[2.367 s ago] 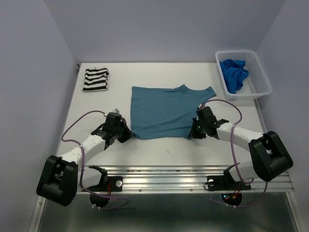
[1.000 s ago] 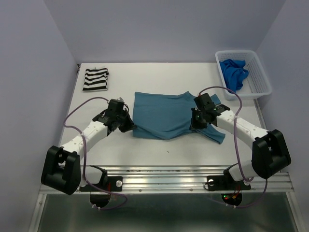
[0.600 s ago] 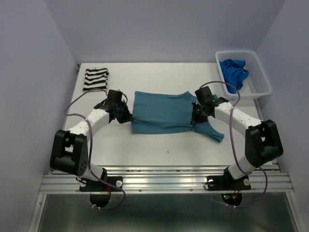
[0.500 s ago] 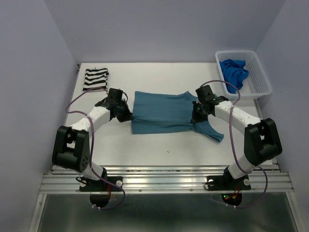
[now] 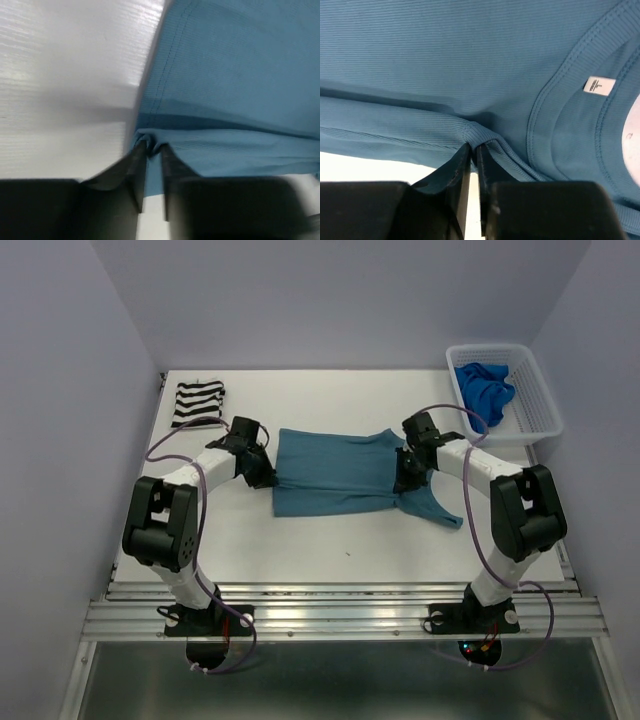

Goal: Fold and stack the tank tops

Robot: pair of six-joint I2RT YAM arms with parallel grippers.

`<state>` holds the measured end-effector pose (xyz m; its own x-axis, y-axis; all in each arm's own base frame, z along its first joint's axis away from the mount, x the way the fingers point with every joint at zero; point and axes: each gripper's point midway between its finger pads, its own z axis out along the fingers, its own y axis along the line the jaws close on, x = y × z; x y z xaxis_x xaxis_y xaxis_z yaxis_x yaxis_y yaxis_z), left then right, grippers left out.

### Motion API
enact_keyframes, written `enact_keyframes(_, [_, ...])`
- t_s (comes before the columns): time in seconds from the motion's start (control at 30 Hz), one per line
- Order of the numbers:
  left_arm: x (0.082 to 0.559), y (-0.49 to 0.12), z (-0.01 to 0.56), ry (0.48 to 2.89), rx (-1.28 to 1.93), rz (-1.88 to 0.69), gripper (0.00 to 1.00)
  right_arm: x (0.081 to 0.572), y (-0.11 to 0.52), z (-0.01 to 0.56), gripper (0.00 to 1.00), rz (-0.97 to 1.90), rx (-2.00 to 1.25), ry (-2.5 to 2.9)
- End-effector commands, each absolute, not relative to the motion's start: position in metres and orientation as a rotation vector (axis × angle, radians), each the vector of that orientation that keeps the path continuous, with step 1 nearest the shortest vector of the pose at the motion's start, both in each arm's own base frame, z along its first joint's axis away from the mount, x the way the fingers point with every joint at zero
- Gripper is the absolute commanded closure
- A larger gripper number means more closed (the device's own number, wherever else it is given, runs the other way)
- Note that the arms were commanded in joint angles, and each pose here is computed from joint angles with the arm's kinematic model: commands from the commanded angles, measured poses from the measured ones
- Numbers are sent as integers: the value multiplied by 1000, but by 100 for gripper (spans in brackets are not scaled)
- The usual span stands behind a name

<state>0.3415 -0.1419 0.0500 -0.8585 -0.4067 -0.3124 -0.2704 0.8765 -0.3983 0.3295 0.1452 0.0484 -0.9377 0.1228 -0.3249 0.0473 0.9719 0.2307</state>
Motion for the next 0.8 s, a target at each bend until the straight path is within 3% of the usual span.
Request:
enact_keyframes(0.0, [364, -134, 65, 2588, -485, -431, 65, 365, 139, 65, 79, 269, 106, 2673])
enact_keyframes(0.03, [367, -135, 67, 2577, -484, -432, 62, 371, 133, 67, 79, 240, 121, 2656])
enact_keyframes(0.07, [372, -134, 70, 2559, -485, -430, 52, 382, 132, 73, 76, 221, 135, 2615])
enact_keyframes(0.1, [375, -135, 72, 2552, -483, -433, 52, 386, 130, 75, 76, 204, 138, 2603])
enact_keyframes(0.17, [380, -135, 80, 2536, -480, -426, 13, 394, 133, 81, 65, 209, 87, 2588])
enact_keyframes(0.2, [381, -133, 82, 2531, -482, -419, 1, 393, 135, 84, 57, 223, 64, 2586])
enact_keyframes(0.27, [381, -133, 88, 2519, -482, -420, 1, 390, 134, 93, 45, 229, 34, 2569])
enact_keyframes(0.4, [373, -133, 104, 2475, -484, -438, 1, 364, 118, 109, 31, 195, 85, 2527])
enact_keyframes(0.6, [351, -156, 106, 2477, -423, -483, 1, 302, 51, 92, 14, 48, 398, 2523])
enact_keyframes(0.67, [347, -167, 102, 2491, -400, -501, 1, 278, 30, 88, 4, 6, 530, 2501])
enact_keyframes(0.77, [342, -179, 91, 2524, -370, -520, 1, 256, 15, 82, 1, 8, 635, 2476])
